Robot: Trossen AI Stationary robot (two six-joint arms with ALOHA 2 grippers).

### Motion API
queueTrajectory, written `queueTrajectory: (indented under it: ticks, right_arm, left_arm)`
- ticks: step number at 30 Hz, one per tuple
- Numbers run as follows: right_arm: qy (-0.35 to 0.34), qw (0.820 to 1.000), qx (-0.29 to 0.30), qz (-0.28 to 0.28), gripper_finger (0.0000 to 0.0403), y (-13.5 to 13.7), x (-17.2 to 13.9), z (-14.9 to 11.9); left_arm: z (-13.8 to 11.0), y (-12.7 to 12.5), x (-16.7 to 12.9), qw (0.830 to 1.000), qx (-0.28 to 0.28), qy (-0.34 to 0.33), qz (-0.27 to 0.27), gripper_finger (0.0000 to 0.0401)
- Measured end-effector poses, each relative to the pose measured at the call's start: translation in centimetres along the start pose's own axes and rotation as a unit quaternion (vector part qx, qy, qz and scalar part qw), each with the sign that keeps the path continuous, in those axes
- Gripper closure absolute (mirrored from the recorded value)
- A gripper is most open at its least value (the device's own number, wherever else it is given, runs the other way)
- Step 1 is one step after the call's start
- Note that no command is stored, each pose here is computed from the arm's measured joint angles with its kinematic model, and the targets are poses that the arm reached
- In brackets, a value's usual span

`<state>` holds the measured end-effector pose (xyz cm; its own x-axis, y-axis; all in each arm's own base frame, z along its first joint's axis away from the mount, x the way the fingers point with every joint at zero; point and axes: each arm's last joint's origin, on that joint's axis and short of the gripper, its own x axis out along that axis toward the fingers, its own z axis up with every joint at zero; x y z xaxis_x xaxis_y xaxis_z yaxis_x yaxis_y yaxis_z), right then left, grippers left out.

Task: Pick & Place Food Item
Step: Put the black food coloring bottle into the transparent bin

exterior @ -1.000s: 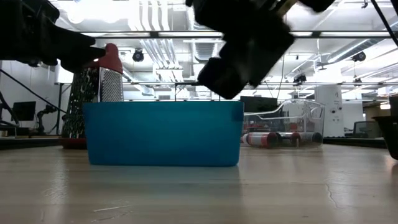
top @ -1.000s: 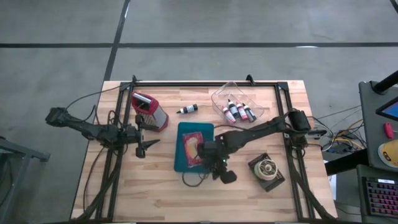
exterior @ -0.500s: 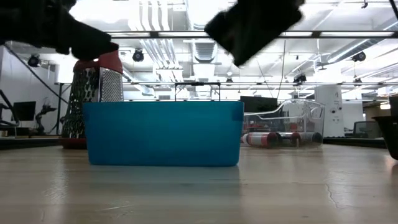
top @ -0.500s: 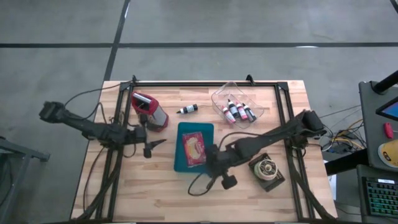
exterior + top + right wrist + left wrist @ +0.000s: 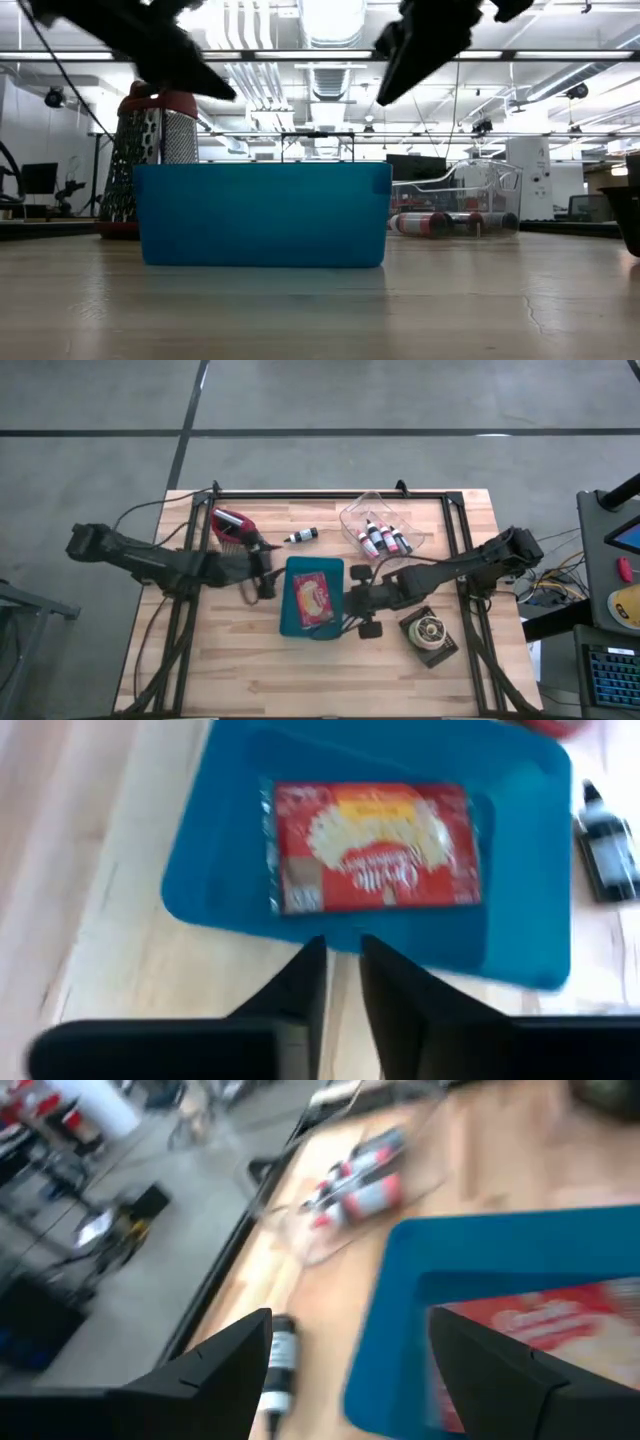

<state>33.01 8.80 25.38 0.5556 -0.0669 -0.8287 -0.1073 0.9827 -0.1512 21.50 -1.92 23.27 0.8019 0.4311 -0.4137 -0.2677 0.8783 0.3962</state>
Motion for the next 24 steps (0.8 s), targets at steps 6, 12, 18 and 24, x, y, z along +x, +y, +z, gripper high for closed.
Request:
queueTrajectory:
  ticks: [6, 12, 18, 24]
  right_arm:
    - [0.004, 0.998, 0.034, -0.044, 0.0258, 0.1, -1.0, -2.4]
    - [-0.022, 0.995, 0.053, -0.082, 0.0192, 0.5, -2.3, -4.4]
    - [-0.082, 0.989, 0.056, -0.111, 0.0161, 0.9, -4.0, -6.5]
    - [-0.143, 0.980, 0.066, -0.125, 0.0132, 0.2, -5.6, -8.1]
  left_arm:
    - [2.3, 1.9, 3.8, 0.995, 0.040, 0.091, 0.032, 0.0126]
    - [3.4, 4.5, 7.3, 0.992, 0.050, 0.120, 0.005, 0.0126]
    - [3.8, 8.1, 9.9, 0.986, 0.030, 0.164, -0.030, 0.0126]
    - [3.9, 11.1, 12.5, 0.966, -0.009, 0.237, -0.103, 0.0126]
